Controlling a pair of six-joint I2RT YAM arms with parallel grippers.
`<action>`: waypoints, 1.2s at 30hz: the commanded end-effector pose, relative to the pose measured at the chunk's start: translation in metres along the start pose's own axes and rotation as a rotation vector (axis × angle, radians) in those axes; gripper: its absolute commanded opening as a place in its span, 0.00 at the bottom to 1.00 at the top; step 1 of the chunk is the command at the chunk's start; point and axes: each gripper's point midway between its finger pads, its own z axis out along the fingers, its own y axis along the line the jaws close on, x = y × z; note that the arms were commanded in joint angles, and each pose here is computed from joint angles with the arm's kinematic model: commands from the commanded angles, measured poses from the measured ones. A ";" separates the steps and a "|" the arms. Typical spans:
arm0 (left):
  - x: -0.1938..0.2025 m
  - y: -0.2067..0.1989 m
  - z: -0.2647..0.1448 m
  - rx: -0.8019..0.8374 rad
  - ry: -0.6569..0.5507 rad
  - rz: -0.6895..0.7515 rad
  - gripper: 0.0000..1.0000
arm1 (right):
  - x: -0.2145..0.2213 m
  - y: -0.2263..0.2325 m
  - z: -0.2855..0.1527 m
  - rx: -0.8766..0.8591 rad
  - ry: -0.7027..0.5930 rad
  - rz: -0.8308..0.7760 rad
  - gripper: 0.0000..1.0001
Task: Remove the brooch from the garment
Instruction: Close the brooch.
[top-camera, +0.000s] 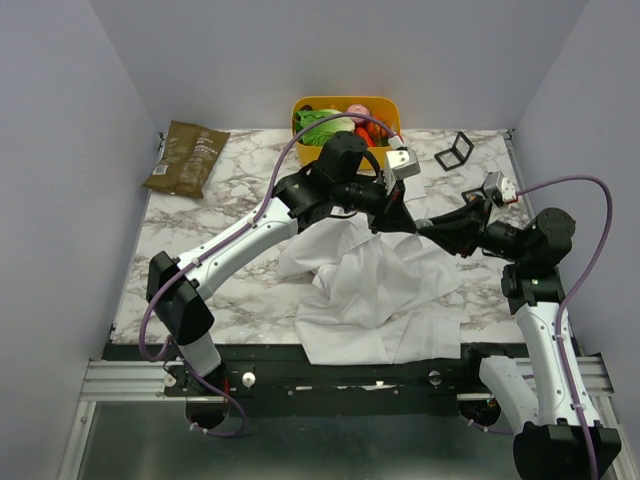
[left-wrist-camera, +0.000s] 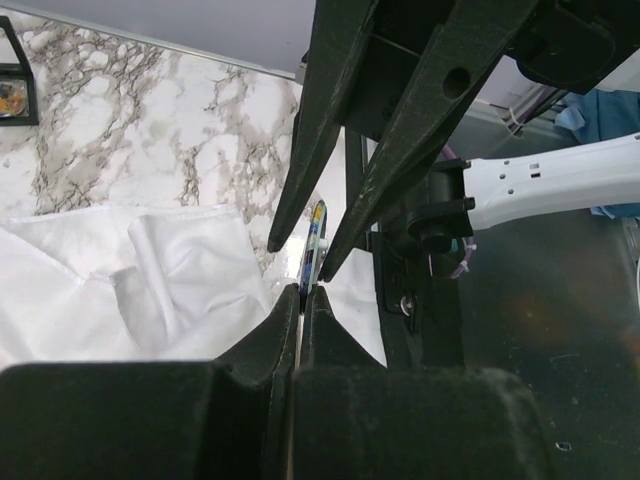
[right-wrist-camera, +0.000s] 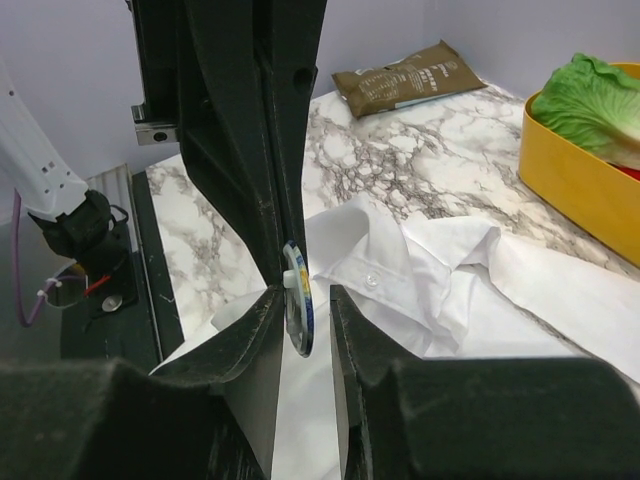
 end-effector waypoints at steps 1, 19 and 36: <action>-0.011 -0.009 0.004 0.013 0.000 0.047 0.00 | -0.007 -0.003 -0.002 0.025 -0.007 -0.023 0.33; -0.012 -0.015 0.000 -0.002 0.007 0.083 0.00 | -0.005 -0.005 -0.001 0.032 -0.006 -0.019 0.33; -0.020 -0.023 -0.006 0.003 -0.014 0.097 0.00 | -0.007 -0.005 -0.003 0.031 -0.009 -0.011 0.33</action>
